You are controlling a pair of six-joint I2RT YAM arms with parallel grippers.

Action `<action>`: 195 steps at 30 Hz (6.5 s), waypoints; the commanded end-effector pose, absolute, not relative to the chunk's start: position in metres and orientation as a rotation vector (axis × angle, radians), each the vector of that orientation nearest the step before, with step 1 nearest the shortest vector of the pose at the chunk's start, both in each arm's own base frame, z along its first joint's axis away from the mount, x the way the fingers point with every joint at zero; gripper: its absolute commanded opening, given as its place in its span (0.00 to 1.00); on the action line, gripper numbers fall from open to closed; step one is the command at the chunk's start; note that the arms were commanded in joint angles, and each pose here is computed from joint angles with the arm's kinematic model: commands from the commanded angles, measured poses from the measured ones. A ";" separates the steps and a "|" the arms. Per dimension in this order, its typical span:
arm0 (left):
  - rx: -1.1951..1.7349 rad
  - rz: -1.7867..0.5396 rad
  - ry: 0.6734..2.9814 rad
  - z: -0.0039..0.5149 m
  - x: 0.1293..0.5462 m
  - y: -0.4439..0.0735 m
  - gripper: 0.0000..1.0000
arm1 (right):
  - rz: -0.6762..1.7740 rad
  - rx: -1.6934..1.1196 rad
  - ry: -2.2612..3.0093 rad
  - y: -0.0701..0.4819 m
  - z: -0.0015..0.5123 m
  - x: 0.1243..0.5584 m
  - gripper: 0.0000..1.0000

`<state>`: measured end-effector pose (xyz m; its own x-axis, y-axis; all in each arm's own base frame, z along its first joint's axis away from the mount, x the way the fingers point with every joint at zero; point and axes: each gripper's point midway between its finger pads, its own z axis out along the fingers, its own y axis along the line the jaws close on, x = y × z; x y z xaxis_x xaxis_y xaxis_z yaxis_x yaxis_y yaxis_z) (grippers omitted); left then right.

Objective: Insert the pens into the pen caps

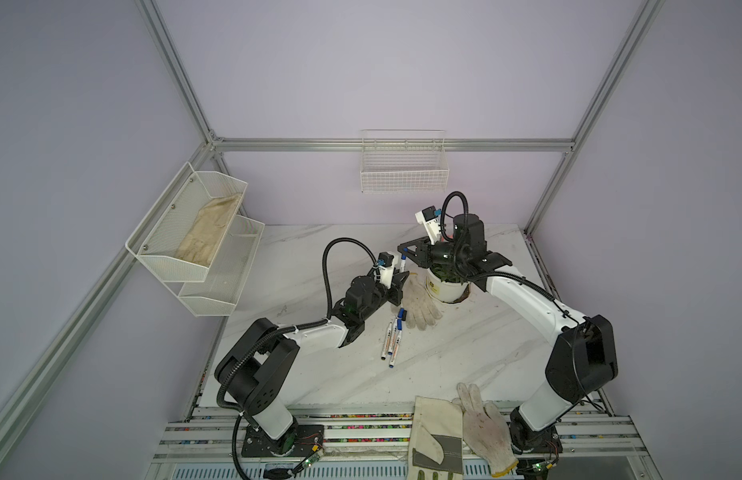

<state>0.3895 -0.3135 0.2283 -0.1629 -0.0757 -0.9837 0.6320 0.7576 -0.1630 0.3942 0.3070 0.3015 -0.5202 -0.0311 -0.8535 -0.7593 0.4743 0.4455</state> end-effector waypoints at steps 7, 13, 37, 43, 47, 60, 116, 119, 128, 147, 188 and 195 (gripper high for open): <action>0.420 -0.582 1.467 0.289 0.398 -0.306 0.00 | 1.062 -0.714 2.077 0.300 0.257 0.381 0.09; 0.348 -0.604 1.451 0.296 0.403 -0.295 0.00 | 1.054 -0.725 2.076 0.297 0.259 0.376 0.07; 0.367 -0.737 1.332 0.322 0.391 -0.290 0.00 | 1.119 -0.682 2.220 0.282 0.242 0.370 0.08; 0.518 -0.866 1.277 0.338 0.371 -0.310 0.00 | 1.134 -0.685 2.218 0.282 0.242 0.370 0.13; 0.563 -0.900 1.264 0.347 0.367 -0.317 0.00 | 1.155 -0.703 2.197 0.284 0.247 0.369 0.20; 0.471 -0.944 1.270 0.349 0.378 -0.316 0.00 | 1.122 -0.696 2.171 0.282 0.254 0.375 0.27; 0.091 -0.525 1.729 0.183 0.396 -0.223 0.00 | 0.515 -0.597 2.701 0.281 0.063 0.393 0.35; 0.107 -0.519 1.730 0.183 0.392 -0.221 0.00 | 0.469 -0.564 2.743 0.279 0.051 0.398 0.36; 0.128 -0.493 1.737 0.184 0.388 -0.215 0.00 | 0.430 -0.490 2.773 0.279 0.040 0.410 0.37; 0.129 -0.542 1.726 0.184 0.389 -0.218 0.00 | 0.452 -0.463 2.760 0.293 0.042 0.431 0.40; 0.275 -0.673 1.785 0.179 0.394 -0.258 0.00 | 1.014 -0.570 1.973 0.331 0.256 0.422 0.00; 0.289 -0.683 1.788 0.182 0.392 -0.266 0.00 | 1.059 -0.649 1.932 0.334 0.267 0.407 0.00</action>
